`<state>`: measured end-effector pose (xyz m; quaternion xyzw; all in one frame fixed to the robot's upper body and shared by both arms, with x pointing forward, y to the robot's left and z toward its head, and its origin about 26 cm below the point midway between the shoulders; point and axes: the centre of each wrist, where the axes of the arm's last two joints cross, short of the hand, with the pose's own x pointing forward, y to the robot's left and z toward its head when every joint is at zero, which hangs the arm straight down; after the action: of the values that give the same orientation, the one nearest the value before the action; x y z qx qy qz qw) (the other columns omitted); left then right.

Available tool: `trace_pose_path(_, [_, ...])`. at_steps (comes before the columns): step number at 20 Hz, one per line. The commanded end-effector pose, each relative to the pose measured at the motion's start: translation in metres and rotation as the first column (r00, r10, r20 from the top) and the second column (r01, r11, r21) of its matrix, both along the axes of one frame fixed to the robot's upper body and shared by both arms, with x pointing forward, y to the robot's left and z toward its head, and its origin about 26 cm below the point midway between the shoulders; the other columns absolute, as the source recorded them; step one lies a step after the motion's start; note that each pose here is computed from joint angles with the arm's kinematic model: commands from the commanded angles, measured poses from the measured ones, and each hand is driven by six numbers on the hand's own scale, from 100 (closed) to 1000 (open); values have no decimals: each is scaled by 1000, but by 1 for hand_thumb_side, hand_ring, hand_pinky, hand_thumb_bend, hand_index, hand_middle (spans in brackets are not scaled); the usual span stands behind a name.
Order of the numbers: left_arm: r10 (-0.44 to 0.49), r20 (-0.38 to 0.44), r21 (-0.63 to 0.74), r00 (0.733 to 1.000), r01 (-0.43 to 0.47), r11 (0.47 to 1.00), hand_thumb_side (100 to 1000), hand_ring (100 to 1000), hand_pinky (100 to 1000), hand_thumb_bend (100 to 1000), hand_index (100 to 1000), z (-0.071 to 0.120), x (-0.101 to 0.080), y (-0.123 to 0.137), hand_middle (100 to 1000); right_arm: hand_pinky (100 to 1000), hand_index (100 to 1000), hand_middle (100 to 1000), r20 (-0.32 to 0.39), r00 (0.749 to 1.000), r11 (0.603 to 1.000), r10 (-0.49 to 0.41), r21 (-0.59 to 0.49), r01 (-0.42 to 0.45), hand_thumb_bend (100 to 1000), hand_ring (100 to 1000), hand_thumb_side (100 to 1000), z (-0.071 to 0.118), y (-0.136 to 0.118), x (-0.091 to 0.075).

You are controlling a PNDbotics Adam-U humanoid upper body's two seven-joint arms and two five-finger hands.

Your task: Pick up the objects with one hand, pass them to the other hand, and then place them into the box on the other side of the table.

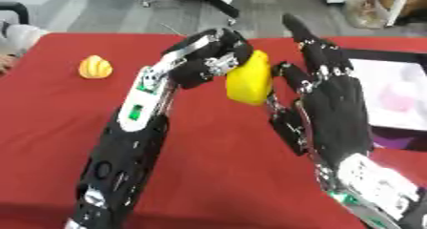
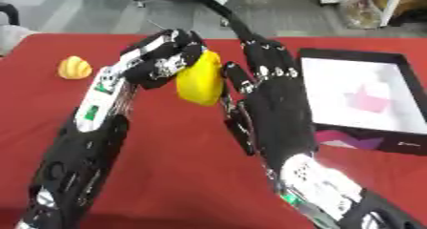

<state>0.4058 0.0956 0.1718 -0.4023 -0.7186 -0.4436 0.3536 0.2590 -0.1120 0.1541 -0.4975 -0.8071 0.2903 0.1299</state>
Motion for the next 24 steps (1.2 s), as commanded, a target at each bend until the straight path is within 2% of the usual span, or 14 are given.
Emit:
trace_pose_path(1, [-9,14,-4,1000,9,1000,452,332,571,100,319,9,0,-4,203,713,1000,906,43,999,999,-19,39,17,468,799,100,11,1,0])
trace_pose_path(5, [0,-23,-4,1000,0,1000,456,334,572,100,320,4,0,0,203,699,1000,901,52,998,997,-44,73,40,425,811,100,11,0,0])
trace_pose_path(14, [53,-116,-32,992,-57,998,464,337,573,100,322,1,-7,10,207,670,1000,899,24,997,989,-77,131,73,295,839,100,12,0,0])
trace_pose_path(21, [44,-126,-44,991,-49,998,475,337,574,100,323,4,-12,3,207,682,1000,906,-4,1000,993,-29,116,30,255,835,100,12,1,0])
trace_pose_path(24, [27,-120,-46,992,-33,998,474,337,574,100,322,7,-13,-2,207,692,1000,912,-13,1000,995,1,97,0,272,823,100,13,2,0])
